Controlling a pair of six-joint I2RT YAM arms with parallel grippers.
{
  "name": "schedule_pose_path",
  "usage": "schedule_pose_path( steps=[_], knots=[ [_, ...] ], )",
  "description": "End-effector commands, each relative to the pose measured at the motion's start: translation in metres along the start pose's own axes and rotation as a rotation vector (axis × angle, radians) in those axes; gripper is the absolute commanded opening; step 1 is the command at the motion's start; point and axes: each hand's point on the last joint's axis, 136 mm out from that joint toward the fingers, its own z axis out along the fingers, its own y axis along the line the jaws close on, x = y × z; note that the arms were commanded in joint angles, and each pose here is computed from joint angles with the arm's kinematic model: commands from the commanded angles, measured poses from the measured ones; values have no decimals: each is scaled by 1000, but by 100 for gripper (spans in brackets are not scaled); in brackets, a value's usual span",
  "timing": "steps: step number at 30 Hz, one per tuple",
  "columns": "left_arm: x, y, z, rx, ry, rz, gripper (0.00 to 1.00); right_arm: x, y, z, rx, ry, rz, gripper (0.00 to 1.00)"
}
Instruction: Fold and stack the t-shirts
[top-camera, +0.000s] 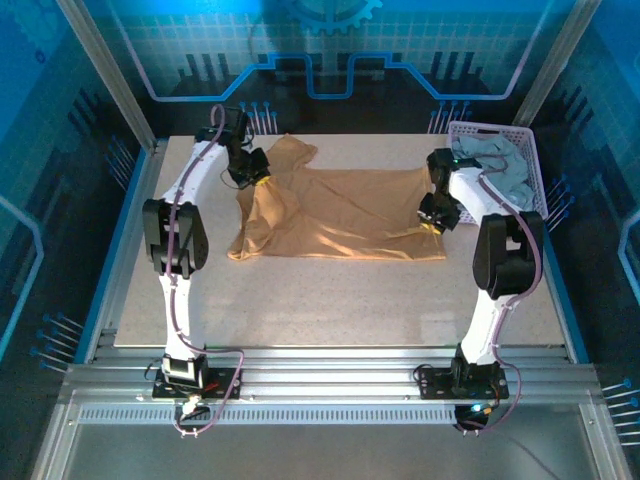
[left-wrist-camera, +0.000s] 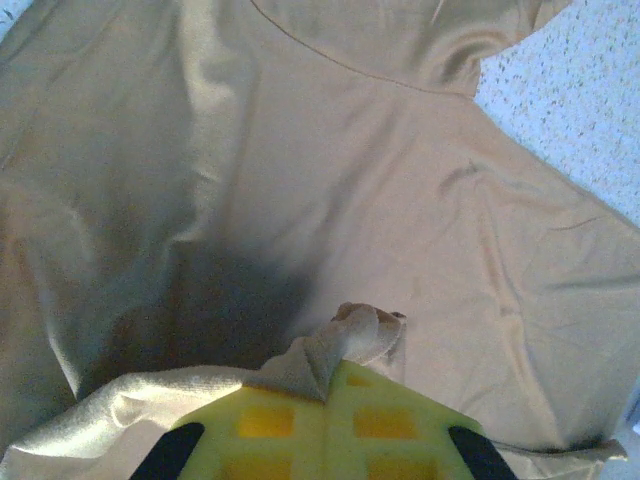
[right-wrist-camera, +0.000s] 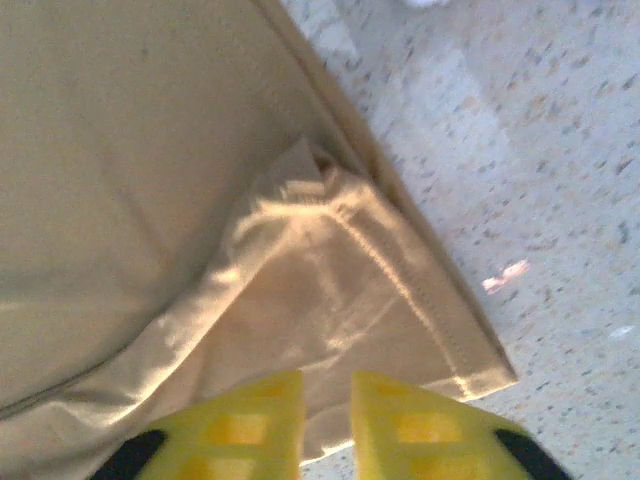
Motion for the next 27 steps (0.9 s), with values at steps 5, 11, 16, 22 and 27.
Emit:
schedule_pose_path(
  steps=[5,11,16,22,27],
  knots=[
    [-4,0,-1,36,12,-20,1,3,10,24,20,42,3,11],
    [4,18,-15,-59,11,-24,57,-7,14,36,56,53,-31,20],
    [41,63,-43,-186,-9,-70,57,-5,7,-2,22,-55,-67,31],
    [124,128,-44,-212,76,-305,51,34,-16,-12,-31,-19,-109,36],
    [132,169,-35,-146,78,-567,43,54,-31,-1,-69,31,-98,38]
  ],
)
